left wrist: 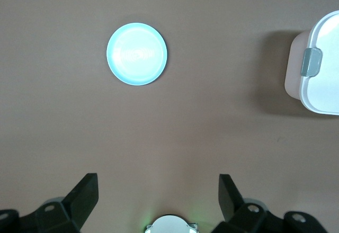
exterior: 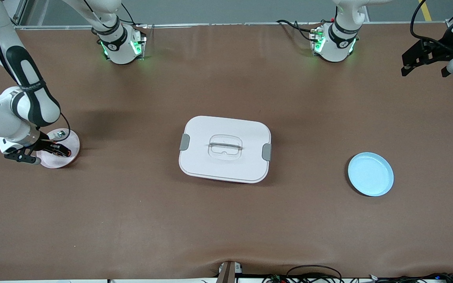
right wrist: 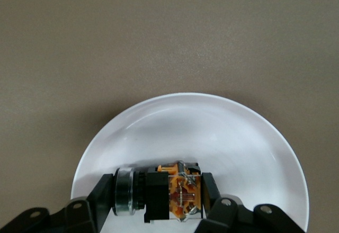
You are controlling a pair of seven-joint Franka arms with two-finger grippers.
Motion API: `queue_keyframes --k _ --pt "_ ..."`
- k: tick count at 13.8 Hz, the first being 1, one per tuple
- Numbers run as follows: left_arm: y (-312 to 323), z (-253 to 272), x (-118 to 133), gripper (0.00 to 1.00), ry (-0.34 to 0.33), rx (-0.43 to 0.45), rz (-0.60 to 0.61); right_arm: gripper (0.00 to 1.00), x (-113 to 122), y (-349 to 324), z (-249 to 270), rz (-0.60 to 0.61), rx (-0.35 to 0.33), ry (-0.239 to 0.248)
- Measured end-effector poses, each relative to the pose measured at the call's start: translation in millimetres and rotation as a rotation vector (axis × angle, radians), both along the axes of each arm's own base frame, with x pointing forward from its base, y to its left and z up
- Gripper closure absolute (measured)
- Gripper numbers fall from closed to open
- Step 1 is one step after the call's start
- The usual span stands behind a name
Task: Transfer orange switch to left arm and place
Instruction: 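Lower the right gripper and grasp the orange-black switch, then lift the switch over the box while the left gripper reaches toward it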
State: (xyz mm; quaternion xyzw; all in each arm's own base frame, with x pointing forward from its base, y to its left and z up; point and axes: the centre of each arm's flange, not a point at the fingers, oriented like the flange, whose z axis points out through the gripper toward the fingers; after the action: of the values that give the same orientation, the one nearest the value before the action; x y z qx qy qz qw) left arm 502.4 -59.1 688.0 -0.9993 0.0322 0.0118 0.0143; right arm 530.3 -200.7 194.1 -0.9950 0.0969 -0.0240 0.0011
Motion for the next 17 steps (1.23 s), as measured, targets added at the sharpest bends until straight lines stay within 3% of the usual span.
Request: queue_keyframes --k 3,7,14,17 --pt "0 0 0 0.00 0.000 0.000 0.000 0.29 2 6 -1 -0.006 0.012 0.021" --pt "0 0 0 0.00 0.000 0.000 0.000 0.29 11 17 14 -0.021 0.074 0.159" --pt "-5 0 0 0.00 0.000 0.000 -0.009 0.29 28 9 39 -0.023 0.069 0.140" --pt "-17 -1 -2 0.00 0.001 0.000 -0.034 0.29 31 12 63 -0.018 0.081 0.157"
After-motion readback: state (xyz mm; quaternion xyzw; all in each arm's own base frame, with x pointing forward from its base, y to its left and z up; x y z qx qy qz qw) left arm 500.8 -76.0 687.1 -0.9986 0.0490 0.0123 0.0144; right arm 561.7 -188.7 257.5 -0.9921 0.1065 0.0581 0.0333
